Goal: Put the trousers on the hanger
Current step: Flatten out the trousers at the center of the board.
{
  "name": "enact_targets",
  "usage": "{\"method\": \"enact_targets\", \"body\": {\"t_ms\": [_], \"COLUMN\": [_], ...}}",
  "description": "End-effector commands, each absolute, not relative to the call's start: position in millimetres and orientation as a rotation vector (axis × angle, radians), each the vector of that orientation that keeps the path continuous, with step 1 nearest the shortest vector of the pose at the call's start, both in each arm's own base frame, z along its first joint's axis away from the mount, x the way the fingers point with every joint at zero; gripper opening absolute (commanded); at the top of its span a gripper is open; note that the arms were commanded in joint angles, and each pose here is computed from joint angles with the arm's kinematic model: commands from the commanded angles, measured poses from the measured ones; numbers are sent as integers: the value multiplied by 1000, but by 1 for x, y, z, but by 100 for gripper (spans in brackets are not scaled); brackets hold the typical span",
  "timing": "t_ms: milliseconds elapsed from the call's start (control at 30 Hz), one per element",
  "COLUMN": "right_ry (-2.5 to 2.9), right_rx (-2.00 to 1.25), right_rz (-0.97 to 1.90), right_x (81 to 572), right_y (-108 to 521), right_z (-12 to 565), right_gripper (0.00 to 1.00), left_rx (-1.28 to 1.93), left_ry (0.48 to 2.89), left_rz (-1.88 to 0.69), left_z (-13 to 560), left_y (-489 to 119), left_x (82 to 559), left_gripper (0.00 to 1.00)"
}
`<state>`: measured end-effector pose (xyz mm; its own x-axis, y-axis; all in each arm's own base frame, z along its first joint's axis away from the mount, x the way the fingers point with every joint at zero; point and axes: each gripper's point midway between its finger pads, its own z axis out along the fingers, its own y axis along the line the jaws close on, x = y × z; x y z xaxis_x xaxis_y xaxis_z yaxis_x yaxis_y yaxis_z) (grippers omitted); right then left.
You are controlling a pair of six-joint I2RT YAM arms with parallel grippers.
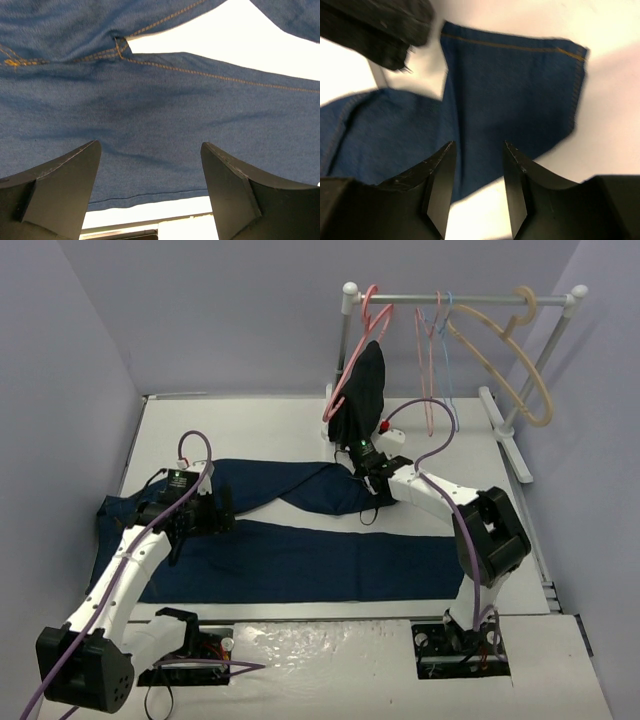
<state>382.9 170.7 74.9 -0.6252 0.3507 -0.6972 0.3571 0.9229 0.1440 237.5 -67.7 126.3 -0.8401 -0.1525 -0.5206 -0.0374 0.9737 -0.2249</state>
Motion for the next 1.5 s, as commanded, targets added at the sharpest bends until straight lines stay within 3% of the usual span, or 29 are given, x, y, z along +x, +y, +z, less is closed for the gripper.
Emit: {"method": "enact_targets", "body": {"t_ms": [0,367,500,533,567,600,700,800,900,1000,1133,1267,1467], "right_ry": [2185,2222,2235,2238,2239,2230,2192,2090,2031,2010,2089,2175,2167], "right_rx": [502,512,491,481,461,442,328,189,12,-135,-64,152,255], "right_rz": [58,-36,-47,-54,-58,-46,-21,90,170,252,314,337,241], "right_x": [427,456,459,459,460,461,460,445,404,340,278,233,233], "right_y": [187,180,178,177,177,179,186,198,202,198,174,142,123], "right_z": [94,43,38,38,40,49,86,159,202,207,176,143,151], "right_gripper": [40,36,24,18,6,1,0,0,0,0,14,46,60], "left_rx": [-93,-90,-88,-89,-87,-86,-82,-81,-90,-103,-123,-139,-127], "left_ry": [2483,2478,2481,2483,2484,2486,2484,2481,2468,2449,2433,2442,2466], "left_rz": [-330,-332,-325,-324,-326,-327,-322,-316,-317,-317,-326,-345,-355], "left_z": [137,130,129,128,128,128,129,130,135,142,147,145,141], "left_y": [-75,-75,-75,-75,-75,-75,-75,-74,-73,-72,-72,-74,-77], "left_x": [243,241,241,242,242,242,243,243,243,241,240,240,244], "left_gripper": [78,78,78,78,78,78,78,78,78,78,78,78,78]}}
